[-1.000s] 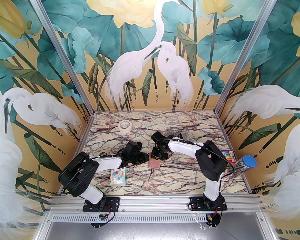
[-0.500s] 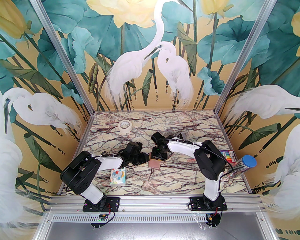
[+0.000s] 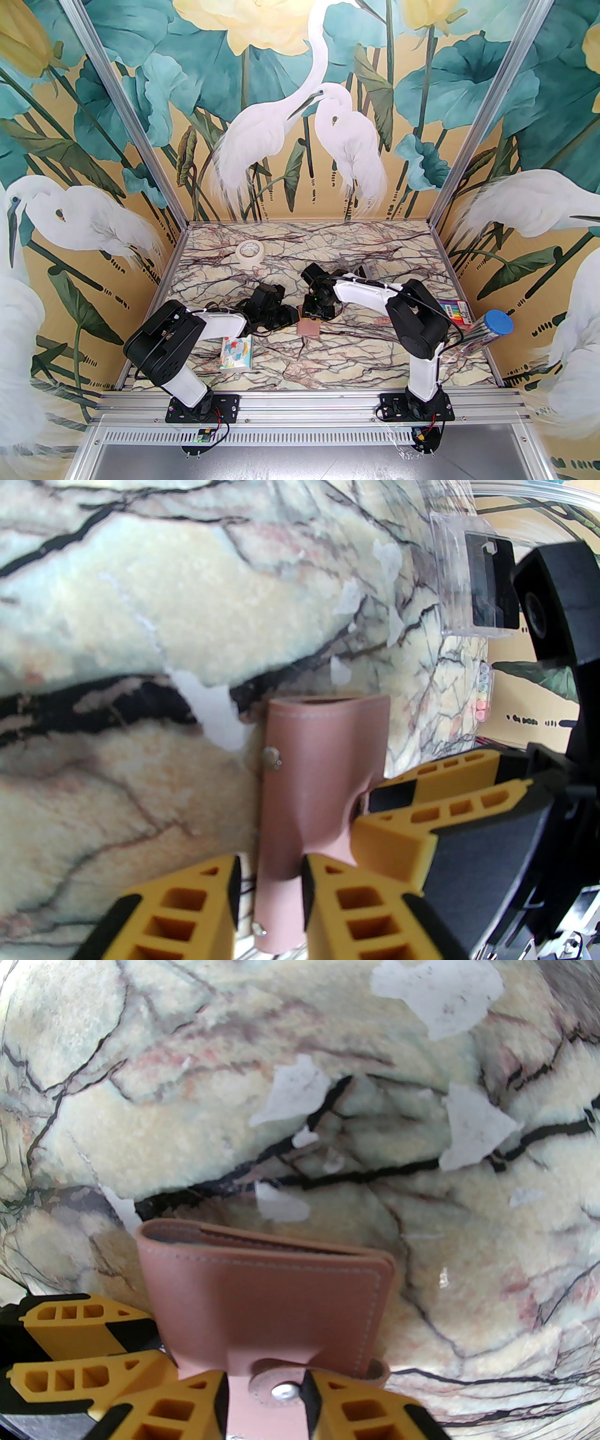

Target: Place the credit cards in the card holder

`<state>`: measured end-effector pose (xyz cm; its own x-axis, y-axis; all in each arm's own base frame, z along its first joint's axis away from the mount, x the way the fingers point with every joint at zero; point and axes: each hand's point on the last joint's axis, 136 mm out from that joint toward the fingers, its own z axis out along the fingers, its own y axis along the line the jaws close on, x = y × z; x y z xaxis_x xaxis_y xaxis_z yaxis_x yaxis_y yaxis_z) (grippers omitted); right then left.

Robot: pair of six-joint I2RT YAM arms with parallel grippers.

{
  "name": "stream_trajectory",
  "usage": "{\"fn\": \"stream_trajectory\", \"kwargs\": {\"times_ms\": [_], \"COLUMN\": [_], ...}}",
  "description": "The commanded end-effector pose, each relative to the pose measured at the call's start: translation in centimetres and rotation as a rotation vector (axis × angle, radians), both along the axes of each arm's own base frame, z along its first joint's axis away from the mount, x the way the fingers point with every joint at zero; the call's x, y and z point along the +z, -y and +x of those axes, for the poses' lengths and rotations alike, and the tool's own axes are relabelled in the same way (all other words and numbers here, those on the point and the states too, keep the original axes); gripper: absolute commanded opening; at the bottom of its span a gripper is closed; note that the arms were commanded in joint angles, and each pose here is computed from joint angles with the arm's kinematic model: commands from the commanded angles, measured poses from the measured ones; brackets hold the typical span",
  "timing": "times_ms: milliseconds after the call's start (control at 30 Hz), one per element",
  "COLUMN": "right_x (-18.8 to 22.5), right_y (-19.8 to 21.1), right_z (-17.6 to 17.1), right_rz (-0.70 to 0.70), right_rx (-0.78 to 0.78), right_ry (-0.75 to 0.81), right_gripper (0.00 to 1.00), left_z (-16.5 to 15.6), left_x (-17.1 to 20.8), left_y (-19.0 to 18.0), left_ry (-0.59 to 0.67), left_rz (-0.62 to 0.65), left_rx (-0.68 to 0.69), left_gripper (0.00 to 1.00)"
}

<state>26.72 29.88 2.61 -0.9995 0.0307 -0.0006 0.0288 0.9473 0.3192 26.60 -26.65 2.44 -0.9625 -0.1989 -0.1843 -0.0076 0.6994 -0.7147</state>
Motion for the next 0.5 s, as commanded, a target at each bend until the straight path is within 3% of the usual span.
{"fn": "stream_trajectory", "kwargs": {"times_ms": [0, 467], "right_x": [-3.58, -3.57], "right_y": [2.13, 1.84], "right_z": [-1.51, -1.42], "right_rz": [-0.122, -0.110], "right_rx": [0.018, 0.023], "right_ry": [-0.067, -0.067], "right_gripper": [0.33, 0.31], "left_z": [-0.55, -0.81], "left_x": [-1.35, -2.01], "left_y": [0.54, 1.14], "left_ry": [-0.031, -0.049], "left_rz": [-0.007, -0.023], "left_rx": [-0.025, -0.060], "left_gripper": [0.27, 0.28]}}
